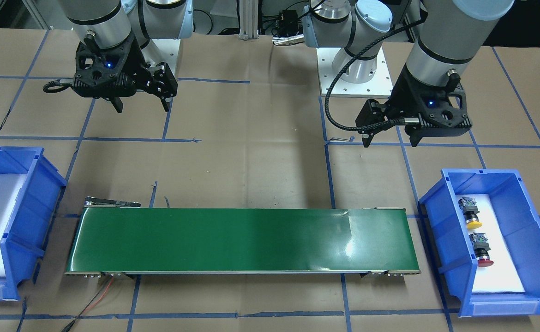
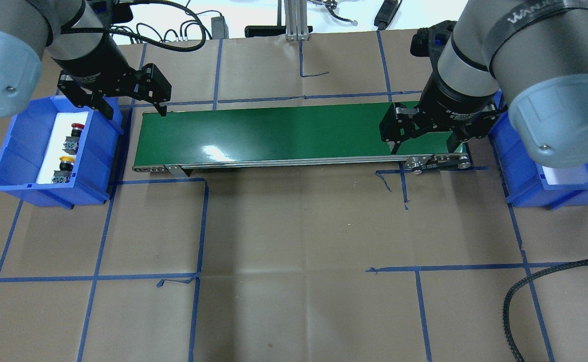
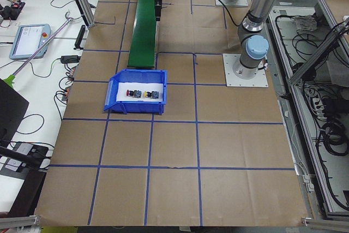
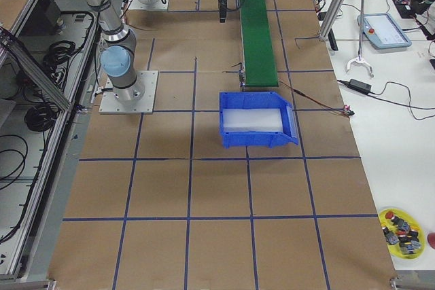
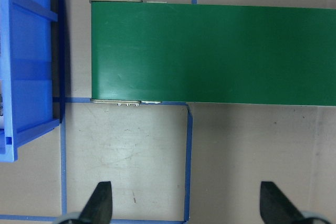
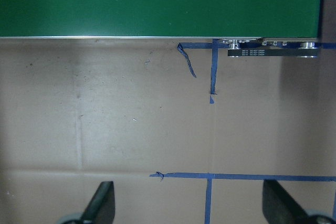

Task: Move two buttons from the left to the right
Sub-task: 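Move the left gripper over the blue bin beside it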

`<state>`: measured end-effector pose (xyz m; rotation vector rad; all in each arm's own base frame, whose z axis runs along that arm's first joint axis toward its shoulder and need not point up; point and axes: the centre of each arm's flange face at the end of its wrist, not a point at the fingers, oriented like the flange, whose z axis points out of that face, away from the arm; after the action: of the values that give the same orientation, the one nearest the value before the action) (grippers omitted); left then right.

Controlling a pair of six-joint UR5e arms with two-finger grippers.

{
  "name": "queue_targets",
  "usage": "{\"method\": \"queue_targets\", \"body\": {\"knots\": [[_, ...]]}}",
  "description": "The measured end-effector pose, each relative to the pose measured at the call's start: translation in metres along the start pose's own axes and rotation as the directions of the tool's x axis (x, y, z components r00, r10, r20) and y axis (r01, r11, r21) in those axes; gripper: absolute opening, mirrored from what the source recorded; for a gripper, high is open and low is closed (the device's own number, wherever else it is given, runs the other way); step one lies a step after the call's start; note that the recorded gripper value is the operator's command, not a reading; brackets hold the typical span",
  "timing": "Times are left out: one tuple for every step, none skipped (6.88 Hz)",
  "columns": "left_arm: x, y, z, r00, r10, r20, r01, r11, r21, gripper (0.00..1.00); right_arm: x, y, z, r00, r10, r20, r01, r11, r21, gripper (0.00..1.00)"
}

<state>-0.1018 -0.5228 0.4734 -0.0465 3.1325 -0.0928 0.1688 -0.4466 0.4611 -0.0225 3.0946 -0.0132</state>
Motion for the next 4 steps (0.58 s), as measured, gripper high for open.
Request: {"method": "queue_targets", "body": {"knots": [[-0.018, -0.004, 0.000, 1.000, 0.011, 0.002, -0.011, 1.000, 0.003, 1.00, 0.000, 0.000, 0.000, 1.000, 0.000, 0.000, 0.000, 1.000, 0.000, 1.00], [-0.049, -0.010, 0.002, 0.999, 0.031, 0.005, -0.031, 1.000, 0.002, 1.00, 0.001, 0.001, 0.000, 1.000, 0.001, -0.001, -0.001, 1.000, 0.001, 1.00], [-0.092, -0.015, 0.005, 0.999, 0.048, 0.008, -0.048, 0.999, -0.004, 1.00, 0.001, 0.001, 0.000, 1.000, 0.001, -0.001, -0.001, 1.000, 0.000, 1.00], [-0.141, -0.016, 0.013, 0.998, 0.059, 0.008, -0.059, 0.998, -0.019, 1.00, 0.002, 0.001, 0.000, 1.000, 0.002, -0.002, -0.002, 1.000, 0.000, 1.00]]}}
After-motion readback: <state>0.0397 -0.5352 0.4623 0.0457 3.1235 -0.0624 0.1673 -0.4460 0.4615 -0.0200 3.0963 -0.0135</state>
